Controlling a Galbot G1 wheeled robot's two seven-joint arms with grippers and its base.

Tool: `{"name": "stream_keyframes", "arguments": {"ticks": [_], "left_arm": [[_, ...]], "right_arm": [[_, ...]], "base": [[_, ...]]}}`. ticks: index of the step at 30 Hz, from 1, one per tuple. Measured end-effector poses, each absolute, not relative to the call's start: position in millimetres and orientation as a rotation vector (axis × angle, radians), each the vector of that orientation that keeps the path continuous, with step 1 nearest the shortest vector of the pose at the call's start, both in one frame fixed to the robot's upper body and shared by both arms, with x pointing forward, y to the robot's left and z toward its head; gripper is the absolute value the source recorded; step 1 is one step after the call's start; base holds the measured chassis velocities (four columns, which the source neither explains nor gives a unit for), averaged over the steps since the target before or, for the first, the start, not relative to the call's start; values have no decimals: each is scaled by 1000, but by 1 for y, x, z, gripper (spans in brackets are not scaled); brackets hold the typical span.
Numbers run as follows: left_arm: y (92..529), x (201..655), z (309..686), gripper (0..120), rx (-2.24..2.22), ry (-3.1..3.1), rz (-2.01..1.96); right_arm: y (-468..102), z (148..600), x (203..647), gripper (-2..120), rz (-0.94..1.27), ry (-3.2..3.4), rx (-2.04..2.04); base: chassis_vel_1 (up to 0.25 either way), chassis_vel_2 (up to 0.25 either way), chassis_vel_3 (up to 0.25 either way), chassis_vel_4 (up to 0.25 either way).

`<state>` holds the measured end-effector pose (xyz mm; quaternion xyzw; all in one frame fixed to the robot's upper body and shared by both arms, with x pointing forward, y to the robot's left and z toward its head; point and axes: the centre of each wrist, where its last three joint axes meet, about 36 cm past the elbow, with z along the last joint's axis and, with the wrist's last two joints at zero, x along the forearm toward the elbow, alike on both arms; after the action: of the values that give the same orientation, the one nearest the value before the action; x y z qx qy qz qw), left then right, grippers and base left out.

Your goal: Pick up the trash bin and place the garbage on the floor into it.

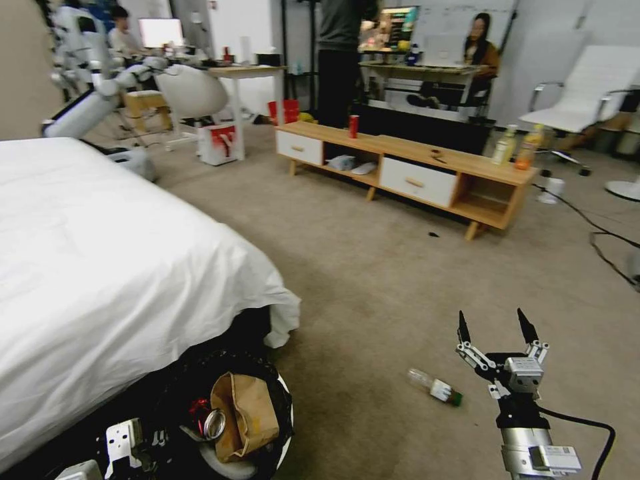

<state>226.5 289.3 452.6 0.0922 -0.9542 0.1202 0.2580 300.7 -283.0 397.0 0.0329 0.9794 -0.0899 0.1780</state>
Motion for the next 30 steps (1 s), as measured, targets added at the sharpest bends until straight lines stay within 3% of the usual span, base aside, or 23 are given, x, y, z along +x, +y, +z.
{"name": "stream_keyframes", "arguments": {"ticks": [16, 30], "left_arm": [[293, 225, 453, 1, 271, -2585, 347], [295, 223, 458, 1, 288, -2586, 372]], "right_arm": [[-280, 392, 301, 100, -242, 2777, 69], [-275, 384, 303, 100, -224, 2787, 31]], "base": [[-107, -106, -106, -111], [0, 0, 0, 0]]}}
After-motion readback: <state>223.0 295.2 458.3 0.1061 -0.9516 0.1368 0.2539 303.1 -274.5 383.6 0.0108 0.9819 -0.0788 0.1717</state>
